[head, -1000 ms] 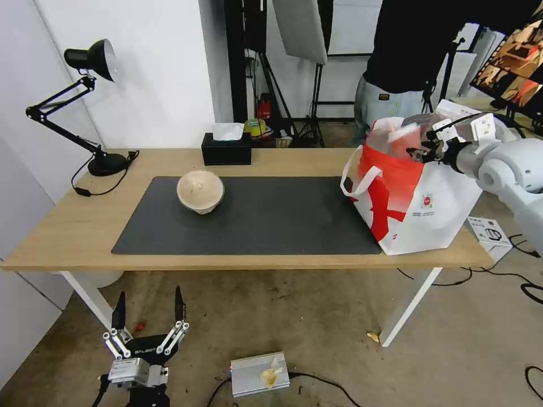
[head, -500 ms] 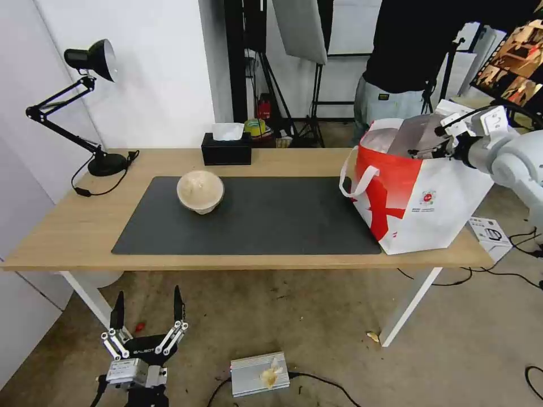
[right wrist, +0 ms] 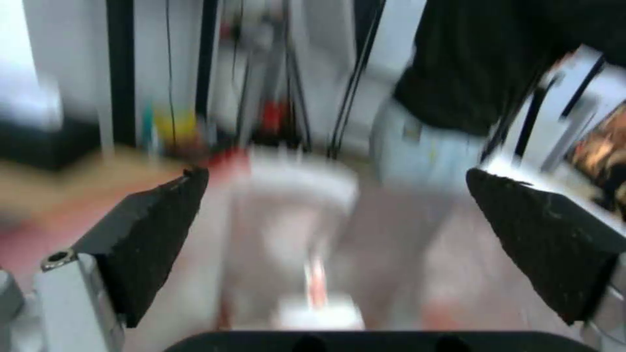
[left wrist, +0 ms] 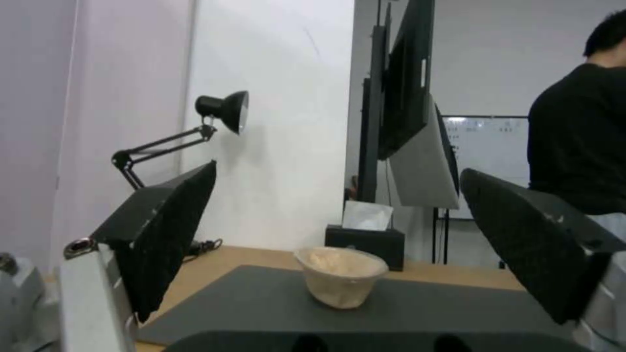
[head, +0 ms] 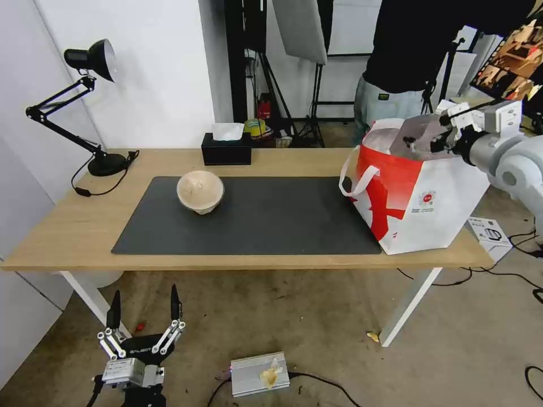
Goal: Pick up the trash from the table and place it into the takeout bag.
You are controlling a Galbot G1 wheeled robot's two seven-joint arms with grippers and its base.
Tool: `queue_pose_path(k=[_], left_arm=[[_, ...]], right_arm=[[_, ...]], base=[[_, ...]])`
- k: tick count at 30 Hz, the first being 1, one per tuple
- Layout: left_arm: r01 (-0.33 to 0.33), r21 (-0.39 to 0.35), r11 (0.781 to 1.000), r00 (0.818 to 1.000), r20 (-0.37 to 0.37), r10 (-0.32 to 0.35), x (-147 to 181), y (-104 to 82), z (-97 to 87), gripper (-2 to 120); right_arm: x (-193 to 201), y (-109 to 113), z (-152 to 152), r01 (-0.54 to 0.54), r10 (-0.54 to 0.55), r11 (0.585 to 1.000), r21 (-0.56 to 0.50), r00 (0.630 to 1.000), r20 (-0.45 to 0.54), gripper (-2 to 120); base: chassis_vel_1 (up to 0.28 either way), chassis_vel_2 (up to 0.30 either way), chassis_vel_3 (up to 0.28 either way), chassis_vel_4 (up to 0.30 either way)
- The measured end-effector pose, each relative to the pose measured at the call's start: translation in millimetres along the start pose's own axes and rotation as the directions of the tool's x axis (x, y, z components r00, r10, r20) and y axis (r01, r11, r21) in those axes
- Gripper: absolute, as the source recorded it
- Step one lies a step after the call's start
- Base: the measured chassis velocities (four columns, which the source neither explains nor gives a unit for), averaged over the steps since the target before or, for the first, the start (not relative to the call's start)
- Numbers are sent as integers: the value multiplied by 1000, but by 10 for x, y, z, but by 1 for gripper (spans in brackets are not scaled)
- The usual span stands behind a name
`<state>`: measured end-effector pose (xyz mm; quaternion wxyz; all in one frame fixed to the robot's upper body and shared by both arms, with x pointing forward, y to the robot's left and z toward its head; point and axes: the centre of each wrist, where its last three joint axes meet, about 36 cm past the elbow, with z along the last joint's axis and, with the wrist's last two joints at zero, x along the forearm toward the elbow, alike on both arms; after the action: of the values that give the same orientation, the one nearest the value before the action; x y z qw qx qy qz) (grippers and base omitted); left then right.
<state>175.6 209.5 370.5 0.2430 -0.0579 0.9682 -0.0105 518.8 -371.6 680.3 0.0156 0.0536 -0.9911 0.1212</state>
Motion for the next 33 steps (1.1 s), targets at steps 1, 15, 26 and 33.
queue_pose_path(k=[1,15,26,33], left_arm=[[1,1,1000,1000,0,-1,-1,0,-1,100],[6,2,1000,1000,7,-6,-22,1,-10,100],[11,-3,1000,1000,13,-11,-35,25,-33,100],[12,-3,1000,1000,17,-12,-42,26,-70,100]], right_arm=[[40,100,32,-20,22,999,-29,997,67,100],[1027,1312,679,1,108,965,-260,908,404,100],[1739,1984,1113,14,112,963,-268,886,449,100],[2043,2194,1456,-30,115,978,-207,905,409,100]], base=[[0,0,0,0],[0,0,0,0],[0,0,0,0],[0,0,0,0]])
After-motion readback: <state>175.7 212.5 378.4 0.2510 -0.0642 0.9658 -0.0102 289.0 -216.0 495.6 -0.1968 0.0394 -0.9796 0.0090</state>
